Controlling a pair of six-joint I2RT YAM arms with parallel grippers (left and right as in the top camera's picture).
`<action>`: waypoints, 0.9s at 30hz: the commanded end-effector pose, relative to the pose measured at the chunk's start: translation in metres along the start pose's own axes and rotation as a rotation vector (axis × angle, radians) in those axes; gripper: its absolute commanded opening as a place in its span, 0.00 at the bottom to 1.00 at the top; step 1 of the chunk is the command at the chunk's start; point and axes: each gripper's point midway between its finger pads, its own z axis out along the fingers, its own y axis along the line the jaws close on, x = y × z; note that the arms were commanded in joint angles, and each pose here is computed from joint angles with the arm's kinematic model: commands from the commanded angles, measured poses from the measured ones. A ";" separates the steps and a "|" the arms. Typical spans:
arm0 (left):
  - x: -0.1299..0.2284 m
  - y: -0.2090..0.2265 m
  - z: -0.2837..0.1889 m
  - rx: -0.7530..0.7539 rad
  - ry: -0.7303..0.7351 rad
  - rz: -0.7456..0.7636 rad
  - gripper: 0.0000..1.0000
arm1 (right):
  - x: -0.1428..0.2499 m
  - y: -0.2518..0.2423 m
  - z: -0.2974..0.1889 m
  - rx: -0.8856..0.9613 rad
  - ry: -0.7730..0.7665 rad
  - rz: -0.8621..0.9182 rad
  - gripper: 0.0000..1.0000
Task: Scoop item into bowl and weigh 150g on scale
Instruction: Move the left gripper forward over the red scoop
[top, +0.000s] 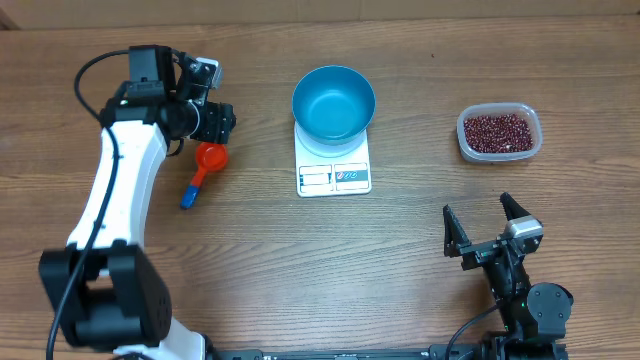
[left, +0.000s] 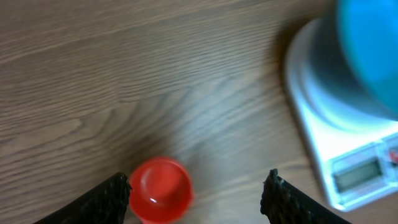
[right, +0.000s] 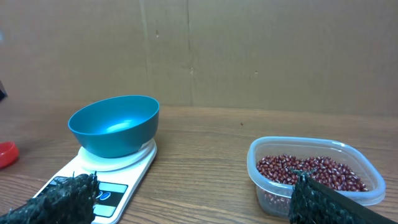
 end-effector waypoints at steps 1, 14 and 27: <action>0.003 0.031 0.017 -0.130 0.037 0.004 0.72 | 0.001 -0.002 0.000 0.009 -0.006 -0.002 1.00; 0.035 0.053 0.084 -0.167 0.165 0.110 0.72 | 0.001 -0.002 0.000 0.009 -0.006 -0.002 1.00; 0.041 0.059 0.089 -0.164 0.191 0.201 0.66 | 0.001 -0.002 0.000 0.009 -0.006 -0.002 1.00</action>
